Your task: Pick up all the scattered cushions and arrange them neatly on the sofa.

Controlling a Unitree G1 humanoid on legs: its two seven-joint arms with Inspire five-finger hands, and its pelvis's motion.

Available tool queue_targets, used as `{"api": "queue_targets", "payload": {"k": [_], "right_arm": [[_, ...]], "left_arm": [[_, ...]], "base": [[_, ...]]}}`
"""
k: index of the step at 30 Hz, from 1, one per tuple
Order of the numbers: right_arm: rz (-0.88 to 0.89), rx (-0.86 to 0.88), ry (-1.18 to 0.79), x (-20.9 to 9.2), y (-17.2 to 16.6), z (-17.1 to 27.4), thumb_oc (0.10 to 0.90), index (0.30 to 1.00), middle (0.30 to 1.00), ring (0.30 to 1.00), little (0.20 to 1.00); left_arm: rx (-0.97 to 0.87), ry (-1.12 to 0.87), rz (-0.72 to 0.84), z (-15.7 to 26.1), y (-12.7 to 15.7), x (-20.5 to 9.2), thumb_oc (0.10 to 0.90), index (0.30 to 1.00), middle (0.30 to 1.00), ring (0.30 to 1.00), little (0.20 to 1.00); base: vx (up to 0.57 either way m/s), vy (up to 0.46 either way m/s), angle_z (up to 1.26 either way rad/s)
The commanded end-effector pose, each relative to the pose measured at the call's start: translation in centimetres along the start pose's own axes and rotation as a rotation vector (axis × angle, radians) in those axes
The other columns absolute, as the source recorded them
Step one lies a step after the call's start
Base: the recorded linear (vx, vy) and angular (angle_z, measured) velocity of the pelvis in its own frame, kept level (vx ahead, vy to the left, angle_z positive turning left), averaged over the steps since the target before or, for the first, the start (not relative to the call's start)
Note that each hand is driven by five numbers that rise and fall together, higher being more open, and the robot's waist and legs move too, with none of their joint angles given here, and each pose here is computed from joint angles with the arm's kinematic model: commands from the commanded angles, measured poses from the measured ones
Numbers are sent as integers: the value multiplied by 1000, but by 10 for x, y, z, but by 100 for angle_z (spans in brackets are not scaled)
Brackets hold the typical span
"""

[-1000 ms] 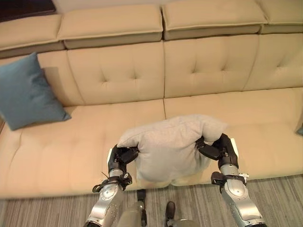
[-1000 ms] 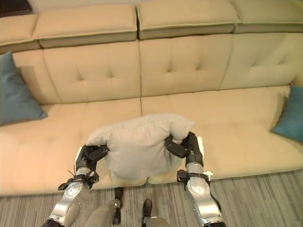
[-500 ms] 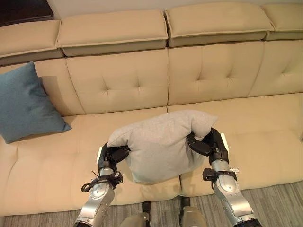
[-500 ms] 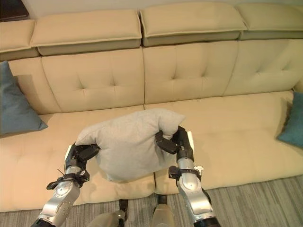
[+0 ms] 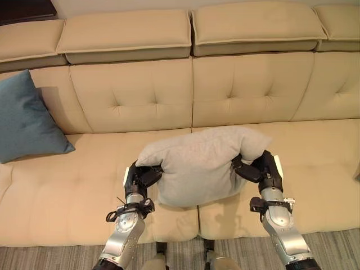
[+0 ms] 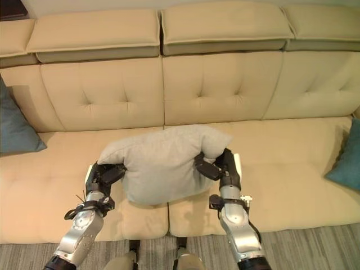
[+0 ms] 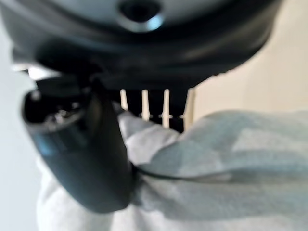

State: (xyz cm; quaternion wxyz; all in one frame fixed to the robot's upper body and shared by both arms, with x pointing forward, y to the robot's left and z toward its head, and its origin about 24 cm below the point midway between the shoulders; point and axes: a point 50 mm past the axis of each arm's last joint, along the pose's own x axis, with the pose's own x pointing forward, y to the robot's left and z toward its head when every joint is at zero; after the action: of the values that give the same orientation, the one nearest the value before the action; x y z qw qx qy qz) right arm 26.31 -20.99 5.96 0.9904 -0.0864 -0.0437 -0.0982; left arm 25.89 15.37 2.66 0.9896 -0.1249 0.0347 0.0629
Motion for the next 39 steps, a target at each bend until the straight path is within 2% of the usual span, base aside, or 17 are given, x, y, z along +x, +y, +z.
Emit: {"api": "queue_targets", "payload": {"k": [1,11,12,17,23,32,33,34,35,39], "right_arm": [[156,169,-520,20,49,109,400,300,300,300,300],[105,149,-757,60,67,191,400,300,300,300,300],[64,125,-819,68,67,214,400,300,300,300,300],[-63,40,-906,89,58,259,400,300,300,300,300],[-86,28,-867,98,59,258,400,300,300,300,300],[-24,-24,-731,104,78,219,400,300,300,300,300],[-15,-38,-709,104,80,212,571,556,556,556,556],[-16,-46,-697,105,80,209,773,860,860,860,860],[-17,-53,-694,105,81,208,800,900,900,900,900],[-54,-102,-680,110,73,206,800,900,900,900,900]], "left_arm": [[-14,-466,-291,93,-76,16,400,300,300,300,300],[68,-753,-285,179,-114,47,400,300,300,300,300],[83,-800,-284,197,-126,53,400,300,300,300,300],[170,-889,-260,244,-145,68,400,300,300,300,300],[252,-887,-198,257,-136,81,400,300,300,300,300],[316,-785,-142,229,-121,94,400,300,300,300,300],[324,-763,-131,224,-119,97,494,441,441,441,441],[332,-752,-122,221,-117,98,726,789,789,789,789],[335,-747,-116,220,-117,99,800,900,900,900,900],[340,-713,-77,215,-109,104,800,900,900,900,900]], "base": [[49,5,7],[-41,14,2],[-76,8,-3],[-26,4,3],[-3,5,-3],[-7,5,-2],[-35,5,-1],[-47,2,-2],[-39,-6,-3],[-44,-10,2]]}}
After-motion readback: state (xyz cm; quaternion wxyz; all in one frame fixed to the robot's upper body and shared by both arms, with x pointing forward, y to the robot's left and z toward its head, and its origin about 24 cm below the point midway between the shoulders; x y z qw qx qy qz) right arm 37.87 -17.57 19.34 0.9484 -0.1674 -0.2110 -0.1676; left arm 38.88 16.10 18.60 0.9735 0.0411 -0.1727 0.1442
